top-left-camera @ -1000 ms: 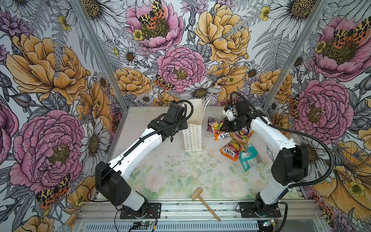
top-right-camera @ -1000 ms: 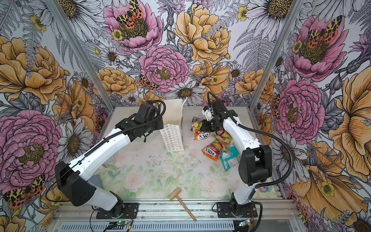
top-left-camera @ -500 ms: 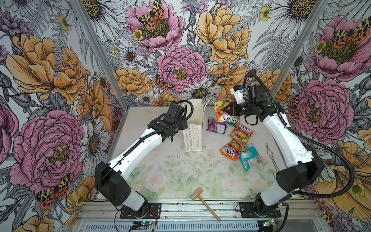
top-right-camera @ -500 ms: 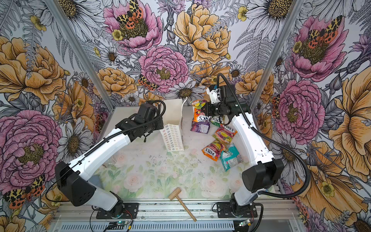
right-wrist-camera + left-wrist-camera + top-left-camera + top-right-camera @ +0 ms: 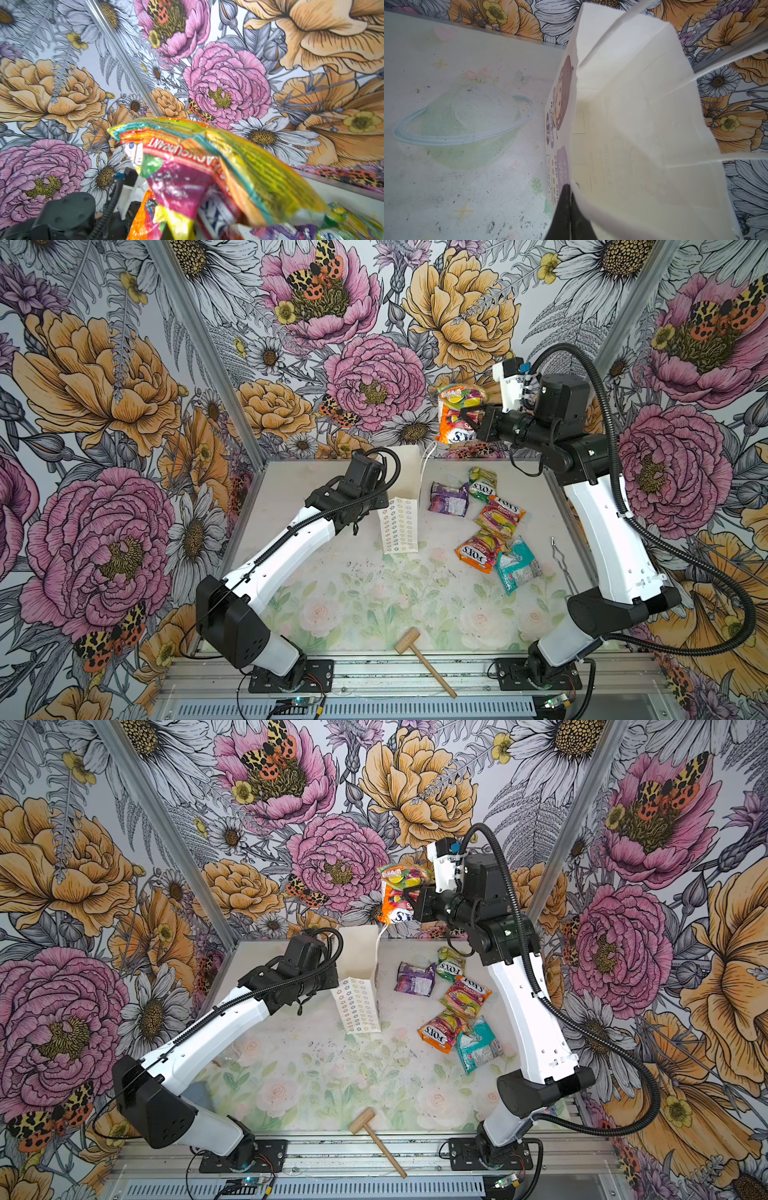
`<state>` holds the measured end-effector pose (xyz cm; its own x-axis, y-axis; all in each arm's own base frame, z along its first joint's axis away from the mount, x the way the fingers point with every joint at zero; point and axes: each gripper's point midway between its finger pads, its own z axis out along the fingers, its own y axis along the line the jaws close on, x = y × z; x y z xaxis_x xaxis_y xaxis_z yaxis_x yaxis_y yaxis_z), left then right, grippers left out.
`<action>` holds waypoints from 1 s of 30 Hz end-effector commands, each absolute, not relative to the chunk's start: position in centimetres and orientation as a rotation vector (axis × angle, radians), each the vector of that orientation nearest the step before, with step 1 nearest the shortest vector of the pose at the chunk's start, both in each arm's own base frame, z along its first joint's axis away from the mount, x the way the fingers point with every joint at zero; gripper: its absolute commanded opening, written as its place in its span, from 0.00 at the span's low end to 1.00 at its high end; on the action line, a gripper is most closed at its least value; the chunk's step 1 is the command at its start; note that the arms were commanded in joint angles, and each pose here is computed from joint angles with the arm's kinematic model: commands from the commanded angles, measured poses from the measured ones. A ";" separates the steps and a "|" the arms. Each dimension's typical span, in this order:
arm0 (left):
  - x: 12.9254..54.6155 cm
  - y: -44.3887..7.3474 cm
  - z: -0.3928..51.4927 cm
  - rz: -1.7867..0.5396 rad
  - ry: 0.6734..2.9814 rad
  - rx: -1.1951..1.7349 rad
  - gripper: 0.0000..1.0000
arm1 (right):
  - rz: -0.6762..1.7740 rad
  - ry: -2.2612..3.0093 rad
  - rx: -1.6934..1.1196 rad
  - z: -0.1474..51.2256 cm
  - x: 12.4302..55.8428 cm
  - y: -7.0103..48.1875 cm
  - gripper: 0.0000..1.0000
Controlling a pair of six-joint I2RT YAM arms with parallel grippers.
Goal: Place the snacks into the paper bag
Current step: 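Lift the orange FOX'S packet up and away from the table with the right gripper, then move the packet over the bag opening held by the left gripper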
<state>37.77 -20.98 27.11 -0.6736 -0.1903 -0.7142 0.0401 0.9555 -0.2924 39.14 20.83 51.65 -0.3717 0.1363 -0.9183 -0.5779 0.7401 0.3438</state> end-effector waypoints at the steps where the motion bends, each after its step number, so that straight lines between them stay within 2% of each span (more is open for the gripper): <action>1: 37.6 -21.0 29.0 -0.388 2.223 -0.119 0.05 | 0.811 1.759 -0.308 52.6 41.1 22.7 0.00; 15: 37.7 -21.4 28.7 -0.392 2.229 -0.110 0.04 | 0.750 1.816 -0.262 48.5 46.4 27.9 0.00; 30: 37.7 -21.7 28.5 -0.400 2.234 -0.113 0.04 | 0.599 1.915 -0.311 44.0 46.5 27.6 0.00</action>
<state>37.64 -21.33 27.17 -0.6732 -0.1864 -0.7156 0.0487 0.9545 -0.2944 47.77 28.04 40.39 -0.4968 0.0422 -0.8668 -0.4460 0.8444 0.2967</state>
